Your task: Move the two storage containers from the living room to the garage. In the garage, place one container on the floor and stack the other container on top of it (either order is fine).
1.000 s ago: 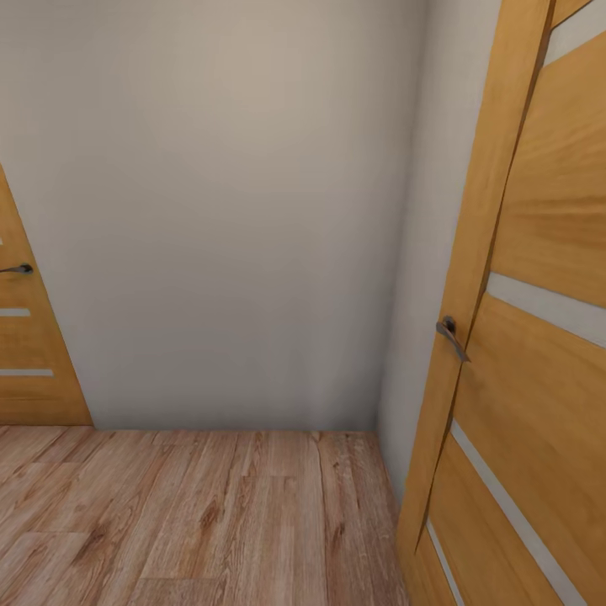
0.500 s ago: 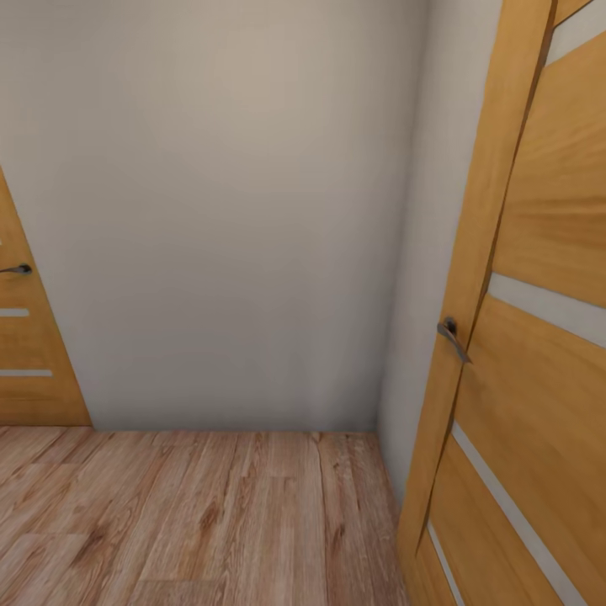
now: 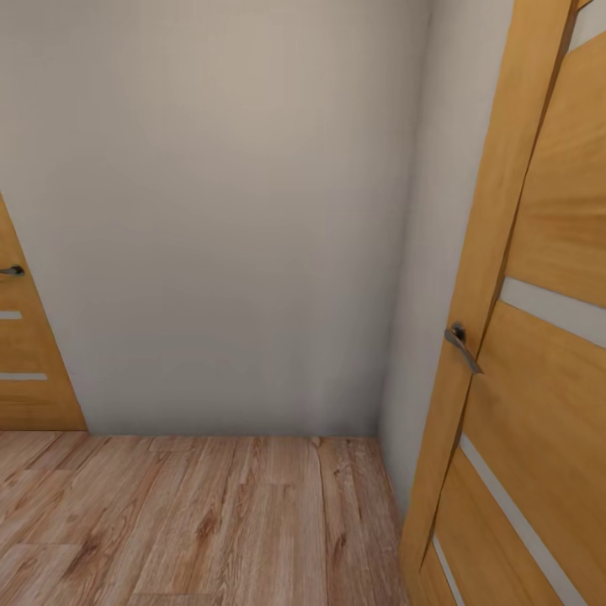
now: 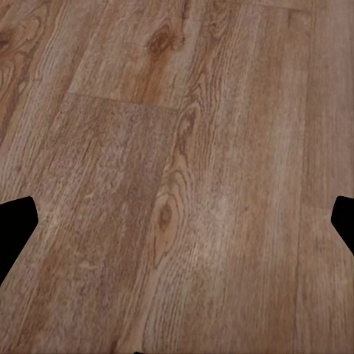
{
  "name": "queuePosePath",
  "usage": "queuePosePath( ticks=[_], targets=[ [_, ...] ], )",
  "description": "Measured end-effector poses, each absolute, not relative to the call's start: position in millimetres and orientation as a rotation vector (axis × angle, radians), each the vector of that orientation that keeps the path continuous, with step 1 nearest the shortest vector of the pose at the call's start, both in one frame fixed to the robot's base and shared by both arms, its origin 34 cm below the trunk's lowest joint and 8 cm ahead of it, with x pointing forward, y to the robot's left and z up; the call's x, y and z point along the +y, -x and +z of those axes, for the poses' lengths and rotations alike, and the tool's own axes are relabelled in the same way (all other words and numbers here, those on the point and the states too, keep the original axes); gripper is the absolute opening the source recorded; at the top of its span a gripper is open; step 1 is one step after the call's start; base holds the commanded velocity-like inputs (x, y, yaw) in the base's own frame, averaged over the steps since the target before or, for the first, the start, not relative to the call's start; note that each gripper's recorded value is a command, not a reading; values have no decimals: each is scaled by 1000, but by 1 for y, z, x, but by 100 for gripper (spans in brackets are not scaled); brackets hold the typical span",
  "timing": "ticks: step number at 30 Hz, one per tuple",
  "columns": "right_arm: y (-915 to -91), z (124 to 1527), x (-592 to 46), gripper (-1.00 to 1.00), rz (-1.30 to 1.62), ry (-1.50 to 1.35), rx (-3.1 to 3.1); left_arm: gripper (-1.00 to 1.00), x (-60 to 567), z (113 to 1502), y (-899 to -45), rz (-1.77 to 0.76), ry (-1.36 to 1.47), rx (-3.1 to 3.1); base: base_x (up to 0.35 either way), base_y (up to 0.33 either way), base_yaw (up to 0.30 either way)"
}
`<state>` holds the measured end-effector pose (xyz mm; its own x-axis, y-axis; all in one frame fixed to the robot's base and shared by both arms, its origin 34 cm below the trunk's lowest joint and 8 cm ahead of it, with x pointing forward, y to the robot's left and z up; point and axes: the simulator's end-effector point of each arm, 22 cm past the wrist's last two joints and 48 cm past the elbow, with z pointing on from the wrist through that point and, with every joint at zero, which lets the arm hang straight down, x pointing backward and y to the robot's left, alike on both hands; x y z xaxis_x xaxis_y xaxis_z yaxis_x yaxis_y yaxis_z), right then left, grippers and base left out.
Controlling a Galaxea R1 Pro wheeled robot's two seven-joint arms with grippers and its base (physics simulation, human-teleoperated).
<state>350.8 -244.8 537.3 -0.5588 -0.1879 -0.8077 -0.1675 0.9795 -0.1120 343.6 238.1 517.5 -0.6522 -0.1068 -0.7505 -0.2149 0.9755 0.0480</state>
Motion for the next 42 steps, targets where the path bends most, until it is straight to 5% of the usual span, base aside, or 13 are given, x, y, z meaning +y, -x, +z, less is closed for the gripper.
queuePosePath(
  ticks=[22,42],
  targets=[
    [-351,538,-245,100,-26,248,2172,100,238,518,-344,167,224,2285,4,0,0],
    [-351,537,-245,100,-26,248,2173,100,238,518,-344,167,224,2285,201,0,0]
  ],
)
